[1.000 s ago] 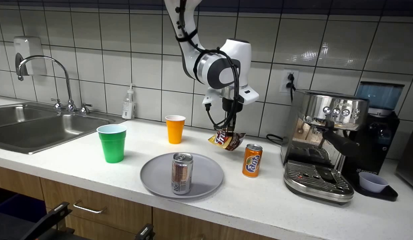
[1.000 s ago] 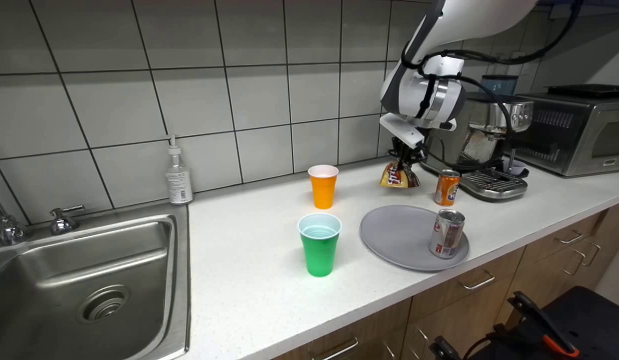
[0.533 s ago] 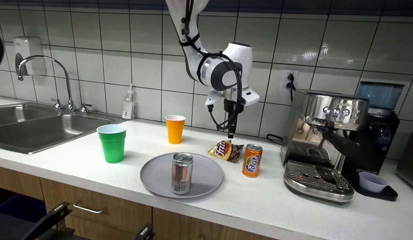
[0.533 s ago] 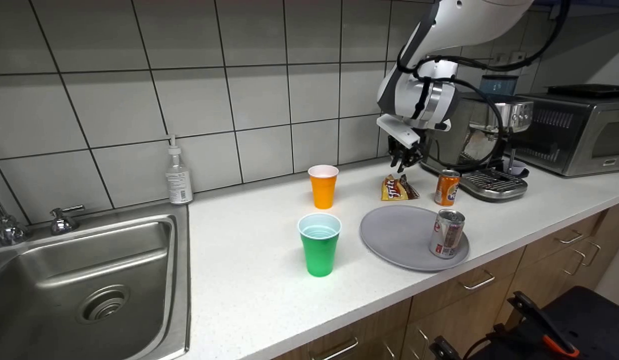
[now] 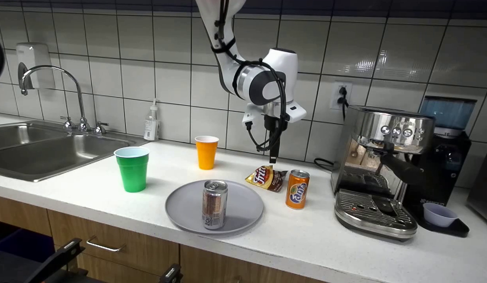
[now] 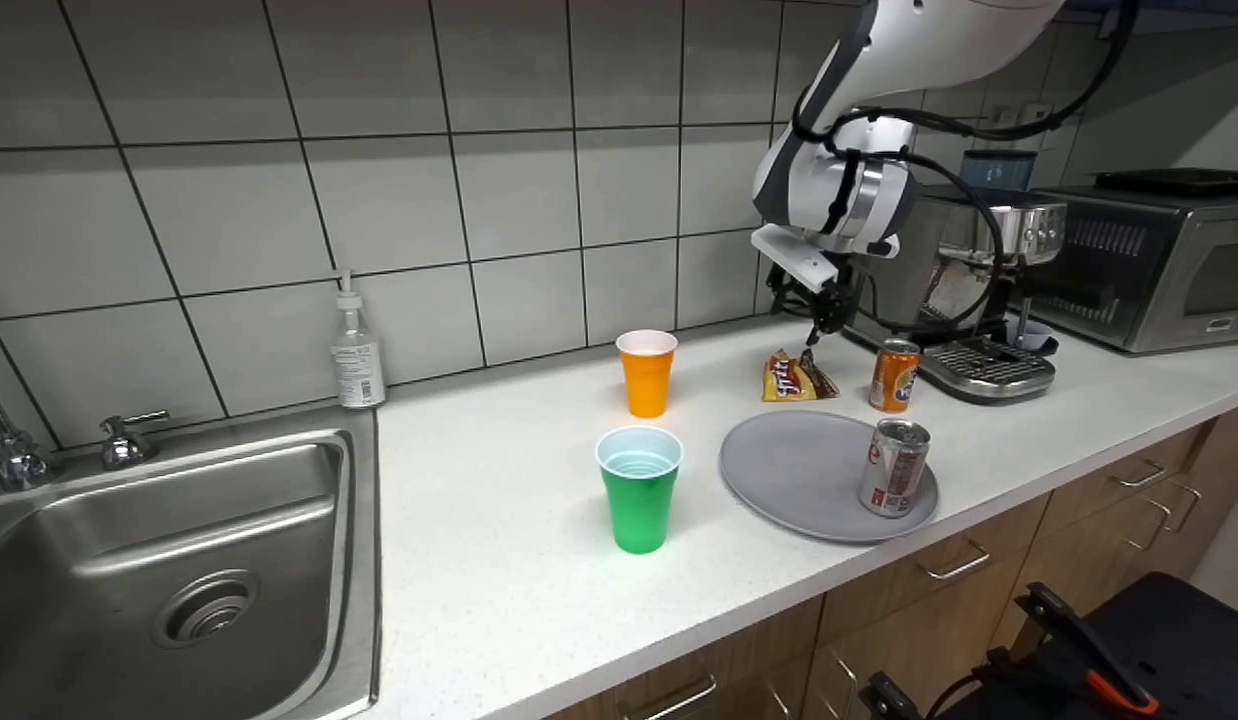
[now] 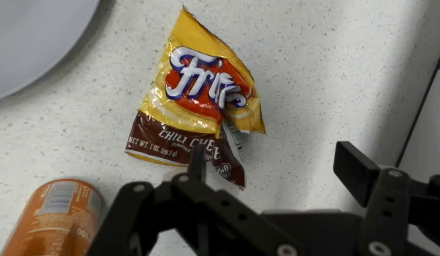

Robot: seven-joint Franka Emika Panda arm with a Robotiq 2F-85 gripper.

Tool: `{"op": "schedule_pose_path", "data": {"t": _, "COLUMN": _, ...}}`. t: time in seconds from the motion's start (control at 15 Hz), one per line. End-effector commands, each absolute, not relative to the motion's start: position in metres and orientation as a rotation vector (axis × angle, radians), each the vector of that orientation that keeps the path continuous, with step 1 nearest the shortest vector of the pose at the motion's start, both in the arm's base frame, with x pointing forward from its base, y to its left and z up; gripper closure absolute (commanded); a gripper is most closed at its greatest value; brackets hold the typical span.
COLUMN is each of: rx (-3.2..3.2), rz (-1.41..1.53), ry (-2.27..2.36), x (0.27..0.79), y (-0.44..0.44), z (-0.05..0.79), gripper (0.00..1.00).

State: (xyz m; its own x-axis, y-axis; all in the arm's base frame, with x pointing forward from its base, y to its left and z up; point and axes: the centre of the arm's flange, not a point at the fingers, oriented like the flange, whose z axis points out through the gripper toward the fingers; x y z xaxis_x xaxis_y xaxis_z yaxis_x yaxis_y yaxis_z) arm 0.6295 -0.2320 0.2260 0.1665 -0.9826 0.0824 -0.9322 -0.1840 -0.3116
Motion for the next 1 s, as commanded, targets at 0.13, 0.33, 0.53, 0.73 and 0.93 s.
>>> {"op": "schedule_pose_path", "data": {"t": 0.13, "rx": -2.296, "rz": -0.344, "ry": 1.794, "x": 0.607, "y": -0.212, "z": 0.252, "gripper": 0.00}}
{"op": "schedule_pose_path", "data": {"t": 0.33, "rx": -2.343, "rz": -0.309, "ry": 1.747, "x": 0.591, "y": -0.201, "z": 0.258, "gripper": 0.00}}
{"op": "schedule_pose_path", "data": {"t": 0.53, "rx": -2.411, "rz": -0.257, "ry": 1.695, "x": 0.571, "y": -0.193, "z": 0.264, "gripper": 0.00}}
{"op": "schedule_pose_path", "data": {"t": 0.73, "rx": -2.474, "rz": -0.210, "ry": 1.650, "x": 0.550, "y": -0.188, "z": 0.269, "gripper": 0.00}}
{"op": "schedule_pose_path", "data": {"t": 0.93, "rx": -2.522, "rz": -0.166, "ry": 1.612, "x": 0.528, "y": -0.183, "z": 0.273, "gripper": 0.00}}
